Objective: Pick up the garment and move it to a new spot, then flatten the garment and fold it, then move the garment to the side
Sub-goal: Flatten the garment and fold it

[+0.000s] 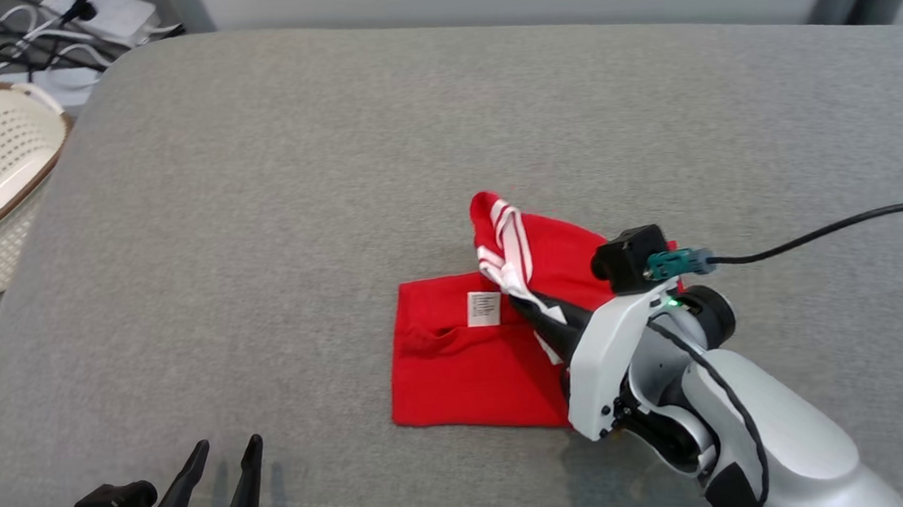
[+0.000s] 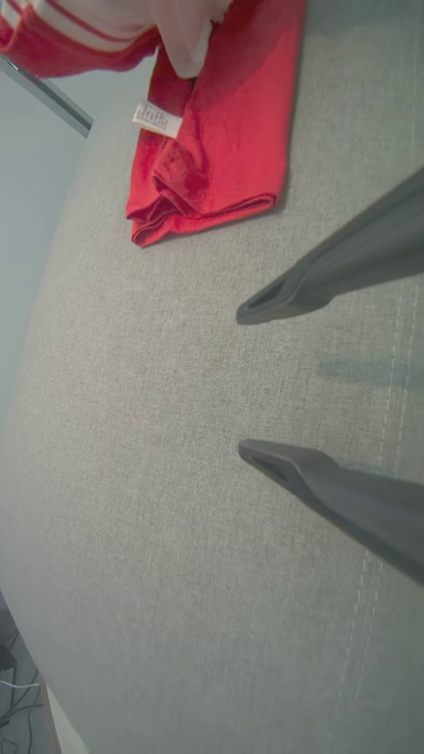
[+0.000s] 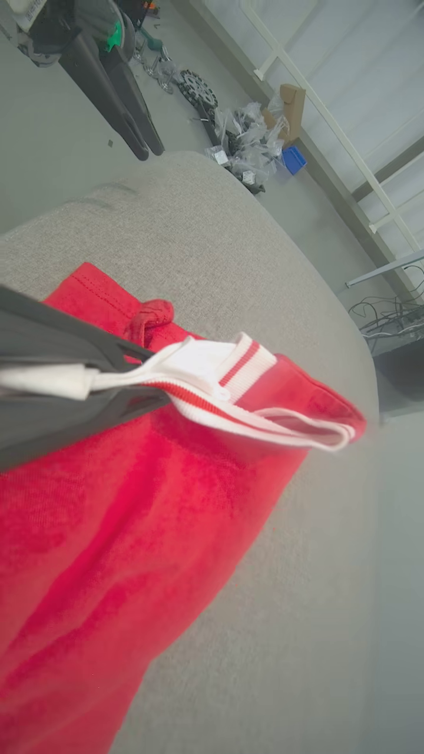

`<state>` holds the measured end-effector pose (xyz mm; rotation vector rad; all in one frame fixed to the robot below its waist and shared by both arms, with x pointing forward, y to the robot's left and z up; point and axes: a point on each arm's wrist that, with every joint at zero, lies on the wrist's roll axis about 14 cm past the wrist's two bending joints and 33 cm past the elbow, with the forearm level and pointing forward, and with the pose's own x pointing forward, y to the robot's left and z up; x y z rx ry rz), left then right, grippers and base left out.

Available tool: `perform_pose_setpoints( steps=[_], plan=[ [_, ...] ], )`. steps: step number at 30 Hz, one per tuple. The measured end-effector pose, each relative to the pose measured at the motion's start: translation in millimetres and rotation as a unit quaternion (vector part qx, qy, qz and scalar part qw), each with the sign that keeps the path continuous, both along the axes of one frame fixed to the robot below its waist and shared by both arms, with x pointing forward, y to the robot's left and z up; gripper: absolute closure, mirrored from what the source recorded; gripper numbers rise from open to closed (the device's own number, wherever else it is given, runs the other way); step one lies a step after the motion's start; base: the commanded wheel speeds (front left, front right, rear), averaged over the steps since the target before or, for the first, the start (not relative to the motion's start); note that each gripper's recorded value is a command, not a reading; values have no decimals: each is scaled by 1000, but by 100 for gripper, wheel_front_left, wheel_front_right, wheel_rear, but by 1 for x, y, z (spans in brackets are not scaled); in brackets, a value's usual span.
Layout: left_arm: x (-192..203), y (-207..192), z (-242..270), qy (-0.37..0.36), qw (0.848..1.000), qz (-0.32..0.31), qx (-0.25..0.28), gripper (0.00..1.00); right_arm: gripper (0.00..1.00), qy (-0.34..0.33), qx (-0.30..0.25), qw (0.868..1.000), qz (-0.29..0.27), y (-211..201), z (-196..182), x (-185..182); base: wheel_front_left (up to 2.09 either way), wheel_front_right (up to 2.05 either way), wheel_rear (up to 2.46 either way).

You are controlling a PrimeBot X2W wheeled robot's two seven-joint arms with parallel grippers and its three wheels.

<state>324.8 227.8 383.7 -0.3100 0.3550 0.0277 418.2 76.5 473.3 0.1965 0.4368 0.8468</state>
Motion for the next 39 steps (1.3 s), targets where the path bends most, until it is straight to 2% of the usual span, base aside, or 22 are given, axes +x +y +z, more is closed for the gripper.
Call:
perform_pose_setpoints(
  steps=[12,13,14,15,16,20,24,27,29,34,39],
  plan=[
    [-17,17,-3,12,999,38,-6,0,100,17,-18,997,69,46,-28,-4,0,0,0],
    [-18,18,-2,12,999,39,-5,0,86,18,-16,997,71,48,-30,-4,0,0,0],
    [-18,20,-2,13,999,41,-5,0,58,16,-15,997,71,50,-30,-2,0,0,0],
    [-18,21,-2,13,999,43,-4,0,13,13,-9,998,68,51,-29,0,0,0,0],
    [-19,23,-2,14,999,46,-4,0,0,12,-2,998,68,53,-27,2,0,0,0],
    [-19,28,1,8,999,54,-3,0,0,4,49,996,71,65,-2,1,0,0,0],
    [-12,30,7,-4,999,53,2,0,0,-22,116,991,63,72,42,5,0,0,0],
    [-6,28,12,-16,999,49,2,0,0,-68,161,985,9,53,78,32,0,0,0],
    [-2,22,14,-21,999,41,2,0,0,-93,169,980,-45,27,90,55,0,0,0],
    [11,3,20,-37,999,14,4,0,0,-88,132,972,-171,-53,62,84,0,0,0],
    [20,-6,22,-42,999,-2,2,0,0,-9,87,969,-232,-97,-16,54,0,0,0]
  ],
)
